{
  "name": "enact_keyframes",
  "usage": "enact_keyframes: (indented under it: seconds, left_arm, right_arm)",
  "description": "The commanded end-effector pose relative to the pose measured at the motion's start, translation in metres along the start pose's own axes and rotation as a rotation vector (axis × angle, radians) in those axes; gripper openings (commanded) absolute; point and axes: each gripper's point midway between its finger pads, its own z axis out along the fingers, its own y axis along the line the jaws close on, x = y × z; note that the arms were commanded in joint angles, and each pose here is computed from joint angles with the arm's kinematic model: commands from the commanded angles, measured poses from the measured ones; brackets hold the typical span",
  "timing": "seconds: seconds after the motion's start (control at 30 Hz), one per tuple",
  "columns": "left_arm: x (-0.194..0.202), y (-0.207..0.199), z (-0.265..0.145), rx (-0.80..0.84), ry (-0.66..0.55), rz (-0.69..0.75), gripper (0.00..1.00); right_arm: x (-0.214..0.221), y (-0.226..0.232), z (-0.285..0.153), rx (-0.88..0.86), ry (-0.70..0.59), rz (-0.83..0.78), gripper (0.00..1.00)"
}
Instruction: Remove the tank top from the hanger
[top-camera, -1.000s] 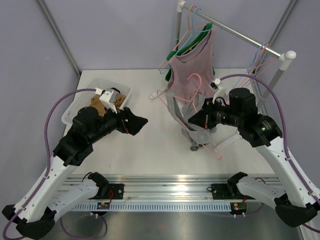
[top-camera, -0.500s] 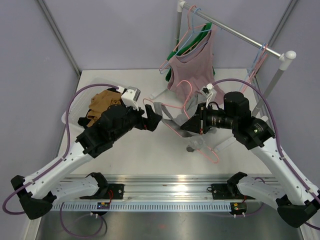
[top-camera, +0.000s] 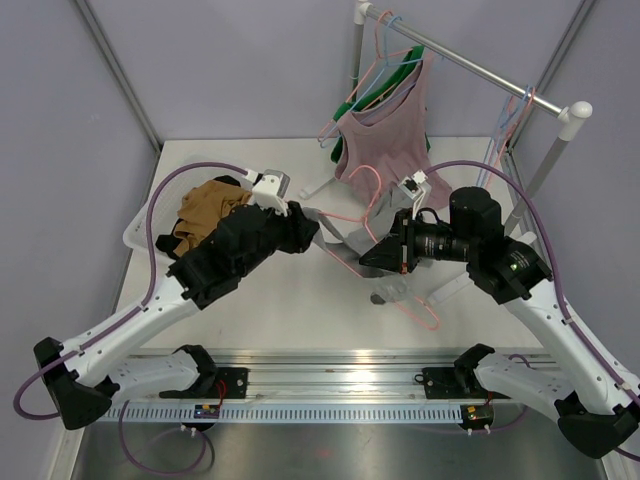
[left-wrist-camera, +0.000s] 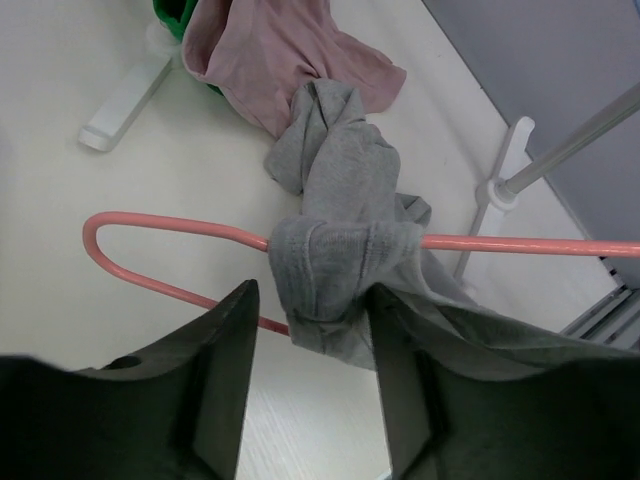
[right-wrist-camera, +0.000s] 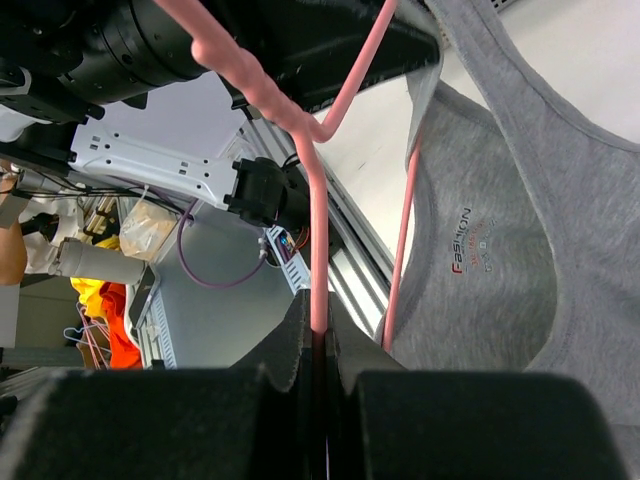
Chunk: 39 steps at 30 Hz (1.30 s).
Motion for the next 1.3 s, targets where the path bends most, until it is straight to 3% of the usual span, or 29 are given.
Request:
enact_keyframes:
  seconds: [0.0, 0.1, 0.2, 0.5, 0.6, 0.77, 0.83, 0.9, 1.0, 1.07, 1.1, 1.13, 1.27]
  left_arm:
    - [-0.020, -0.006, 0.003, 0.012, -0.081, -0.011, 0.38]
    - [-0.021, 0.000, -0.001, -0.020, -0.083, -0.011, 0.13]
    - [-0.020, 0.017, -0.009, -0.100, -0.092, -0.020, 0.00]
    - [-0.020, 0.104, -0.069, -0.517, -0.153, -0.068, 0.00]
    - [-0.015, 0.124, -0.082, -0.587, -0.139, -0.091, 0.00]
    - [-0.005, 0.125, -0.086, -0.568, -0.091, -0.107, 0.00]
    - [-0.001, 0.115, -0.085, -0.512, -0.063, -0.120, 0.00]
    - [0.004, 0.076, -0.076, -0.260, -0.028, -0.106, 0.00]
    - [0.015, 0.012, -0.078, 0.141, -0.035, -0.128, 0.00]
    - [0.029, -0.022, -0.084, 0.356, -0.016, -0.133, 0.00]
    - [0.032, -0.033, -0.089, 0.423, -0.010, -0.143, 0.00]
    - [0.033, -0.043, -0.092, 0.483, -0.016, -0.145, 0.00]
    - [0.066, -0.076, -0.103, 0.619, 0.100, -0.163, 0.00]
  right_arm:
    - [-0.006, 0.018, -0.002, -0.077, -0.022, -0.053, 0.00]
    - [-0.004, 0.008, -0.003, -0.028, -0.023, -0.084, 0.00]
    - [0.006, -0.002, -0.006, 0.013, 0.007, -0.111, 0.00]
    - [0.044, 0.023, -0.029, -0.155, 0.115, -0.230, 0.00]
    - [0.050, 0.039, -0.038, -0.235, 0.100, -0.281, 0.00]
    - [0.054, 0.058, -0.051, -0.345, 0.053, -0.383, 0.00]
    - [0.049, 0.055, -0.050, -0.314, 0.025, -0.380, 0.00]
    - [0.032, 0.046, -0.043, -0.242, -0.052, -0.373, 0.00]
    - [-0.004, 0.031, -0.030, -0.147, -0.246, -0.325, 0.00]
    - [-0.041, 0.043, -0.034, -0.182, -0.451, -0.342, 0.00]
    - [-0.042, 0.037, -0.029, -0.190, -0.486, -0.334, 0.00]
    - [-0.064, 0.047, -0.035, -0.220, -0.602, -0.366, 0.00]
    - [-0.091, 0.059, -0.036, -0.302, -0.748, -0.385, 0.00]
